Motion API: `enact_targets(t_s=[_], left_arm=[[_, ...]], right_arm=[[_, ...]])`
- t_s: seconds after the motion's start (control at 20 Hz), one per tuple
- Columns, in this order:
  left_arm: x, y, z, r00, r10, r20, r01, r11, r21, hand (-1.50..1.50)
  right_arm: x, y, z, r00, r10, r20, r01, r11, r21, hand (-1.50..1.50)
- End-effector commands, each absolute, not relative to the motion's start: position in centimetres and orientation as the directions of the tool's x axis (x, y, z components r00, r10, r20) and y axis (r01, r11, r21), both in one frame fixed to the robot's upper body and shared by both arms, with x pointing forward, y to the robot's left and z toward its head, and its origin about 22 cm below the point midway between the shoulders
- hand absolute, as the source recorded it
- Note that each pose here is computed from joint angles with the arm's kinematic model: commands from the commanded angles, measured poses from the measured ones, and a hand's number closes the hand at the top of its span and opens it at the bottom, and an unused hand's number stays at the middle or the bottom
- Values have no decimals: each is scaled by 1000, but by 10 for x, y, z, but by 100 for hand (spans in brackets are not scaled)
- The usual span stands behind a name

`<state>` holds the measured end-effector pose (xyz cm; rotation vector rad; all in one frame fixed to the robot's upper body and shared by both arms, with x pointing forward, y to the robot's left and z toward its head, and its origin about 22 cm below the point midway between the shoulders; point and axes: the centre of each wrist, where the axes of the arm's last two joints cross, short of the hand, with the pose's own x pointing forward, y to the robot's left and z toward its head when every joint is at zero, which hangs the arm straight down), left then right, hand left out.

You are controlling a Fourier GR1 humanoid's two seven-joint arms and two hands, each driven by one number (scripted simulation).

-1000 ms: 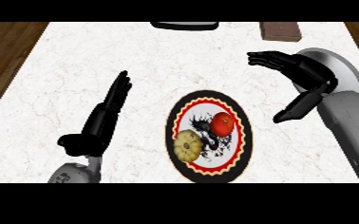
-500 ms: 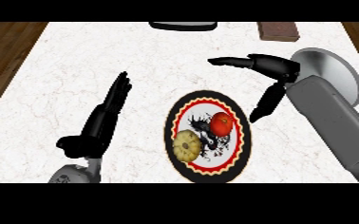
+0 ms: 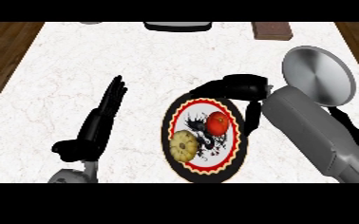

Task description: Pick the tomato from the plate and place it in the pan

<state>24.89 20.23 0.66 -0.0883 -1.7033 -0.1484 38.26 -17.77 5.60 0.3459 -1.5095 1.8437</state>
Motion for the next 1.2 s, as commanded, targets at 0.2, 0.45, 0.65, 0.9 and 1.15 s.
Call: enact_targets(t_s=[0.2,0.45,0.65,0.9,1.15], left_arm=[[251,193,6,-133,-45,990,137,989,63,0],[244,208,8,-119,-27,993,134,990,43,0],[230,194,5,-133,-11,991,138,990,30,0],[251,199,8,-135,-49,990,122,990,66,0],[246,206,6,-131,-36,991,116,992,52,0]], right_arm=[[379,-182,19,-707,347,616,-691,-158,-705,-150],[379,-156,17,-706,349,616,-691,-145,-709,-150],[378,-168,6,-684,361,633,-706,-111,-700,-150],[393,-146,10,-671,359,649,-721,-114,-683,-150],[375,-123,-12,-684,382,622,-712,-167,-682,-150]])
